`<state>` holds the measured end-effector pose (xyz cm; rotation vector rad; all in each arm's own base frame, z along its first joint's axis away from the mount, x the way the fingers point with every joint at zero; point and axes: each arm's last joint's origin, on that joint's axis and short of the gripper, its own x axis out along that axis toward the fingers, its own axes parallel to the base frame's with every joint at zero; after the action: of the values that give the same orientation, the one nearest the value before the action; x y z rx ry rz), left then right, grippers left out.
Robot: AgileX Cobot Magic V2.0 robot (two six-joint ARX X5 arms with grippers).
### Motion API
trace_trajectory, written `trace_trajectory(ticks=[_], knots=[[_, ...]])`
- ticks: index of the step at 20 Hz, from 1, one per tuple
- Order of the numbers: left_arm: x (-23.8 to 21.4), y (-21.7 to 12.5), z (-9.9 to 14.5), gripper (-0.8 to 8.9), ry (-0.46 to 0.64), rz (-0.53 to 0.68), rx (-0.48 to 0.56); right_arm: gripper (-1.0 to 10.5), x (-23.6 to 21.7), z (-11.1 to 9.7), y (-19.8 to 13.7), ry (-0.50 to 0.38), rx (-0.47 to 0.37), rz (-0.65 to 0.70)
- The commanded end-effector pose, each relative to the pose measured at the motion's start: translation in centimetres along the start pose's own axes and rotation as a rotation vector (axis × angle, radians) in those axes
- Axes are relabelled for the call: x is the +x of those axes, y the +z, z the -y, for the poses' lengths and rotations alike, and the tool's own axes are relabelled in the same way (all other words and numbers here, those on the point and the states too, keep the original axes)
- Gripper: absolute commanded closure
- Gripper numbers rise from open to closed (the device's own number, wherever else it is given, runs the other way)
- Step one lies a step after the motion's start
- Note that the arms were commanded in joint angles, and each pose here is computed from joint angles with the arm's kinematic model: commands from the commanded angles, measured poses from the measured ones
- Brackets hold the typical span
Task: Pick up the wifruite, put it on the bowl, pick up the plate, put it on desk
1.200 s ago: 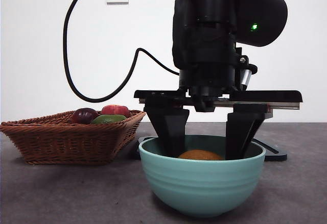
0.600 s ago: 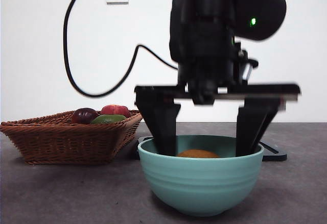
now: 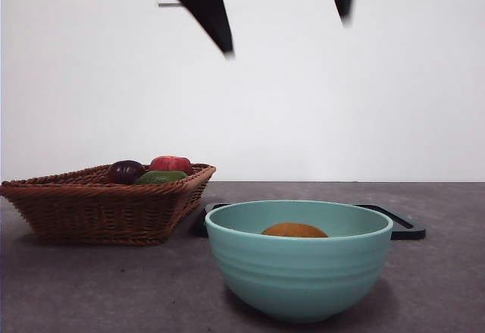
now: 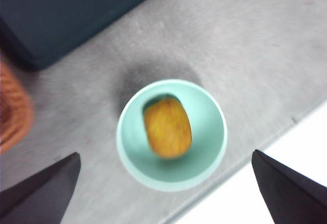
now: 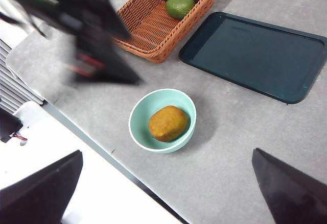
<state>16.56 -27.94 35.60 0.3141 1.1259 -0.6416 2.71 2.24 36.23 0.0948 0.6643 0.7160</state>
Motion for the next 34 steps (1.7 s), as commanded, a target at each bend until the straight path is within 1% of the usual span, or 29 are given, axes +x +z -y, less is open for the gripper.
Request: trace_trajectory(ticks=[1, 3, 4, 10, 15, 18, 21, 23, 26, 28, 30, 34], knots=[[-3.6, -1.0, -0.3, 2.11, -0.019, 0.055, 0.073, 3.4, -0.4, -0.1, 0.4, -0.019, -0.030, 0.027], [-6.3, -2.4, -1.1, 2.11, -0.026, 0.081, 0.132, 3.4, -0.4, 0.0, 0.4, -0.069, -0.029, 0.031], [-7.4, -3.1, -1.5, 2.11, -0.030, 0.098, 0.145, 3.4, -0.4, 0.0, 0.4, -0.078, -0.029, 0.032], [-13.6, -7.6, -3.9, 2.11, -0.067, 0.240, 0.193, 3.4, -0.4, 0.0, 0.4, -0.075, -0.024, 0.032], [-16.7, -13.6, -6.7, 2.11, -0.102, 0.381, 0.195, 3.4, -0.4, 0.0, 0.4, -0.074, 0.012, 0.032], [-17.1, -17.5, -8.3, 2.11, -0.132, 0.493, 0.186, 3.4, -0.4, 0.0, 0.4, -0.074, 0.021, 0.033], [-16.5, -21.4, -9.8, 2.11, -0.162, 0.587, 0.165, 3.4, -0.4, 0.0, 0.4, -0.076, 0.034, 0.034], [-16.0, -23.9, -10.7, 2.12, -0.198, 0.641, 0.130, 3.4, -0.4, 0.1, 0.4, -0.094, 0.064, 0.037], [-15.7, -26.7, -11.7, 2.12, -0.239, 0.709, 0.093, 3.4, -0.3, 0.1, 0.4, -0.099, 0.090, 0.037], [-15.9, -27.5, -12.1, 2.12, -0.250, 0.738, 0.085, 3.7, -0.1, 0.2, 0.6, -0.100, 0.106, 0.026], [-16.0, -27.7, -12.2, 2.12, -0.252, 0.746, 0.084, 3.7, 0.5, 0.4, 1.0, -0.093, 0.124, -0.003], [-16.0, -27.7, -12.2, 2.12, -0.251, 0.746, 0.085, 3.7, 2.9, 1.1, 2.4, -0.054, 0.169, -0.108]])
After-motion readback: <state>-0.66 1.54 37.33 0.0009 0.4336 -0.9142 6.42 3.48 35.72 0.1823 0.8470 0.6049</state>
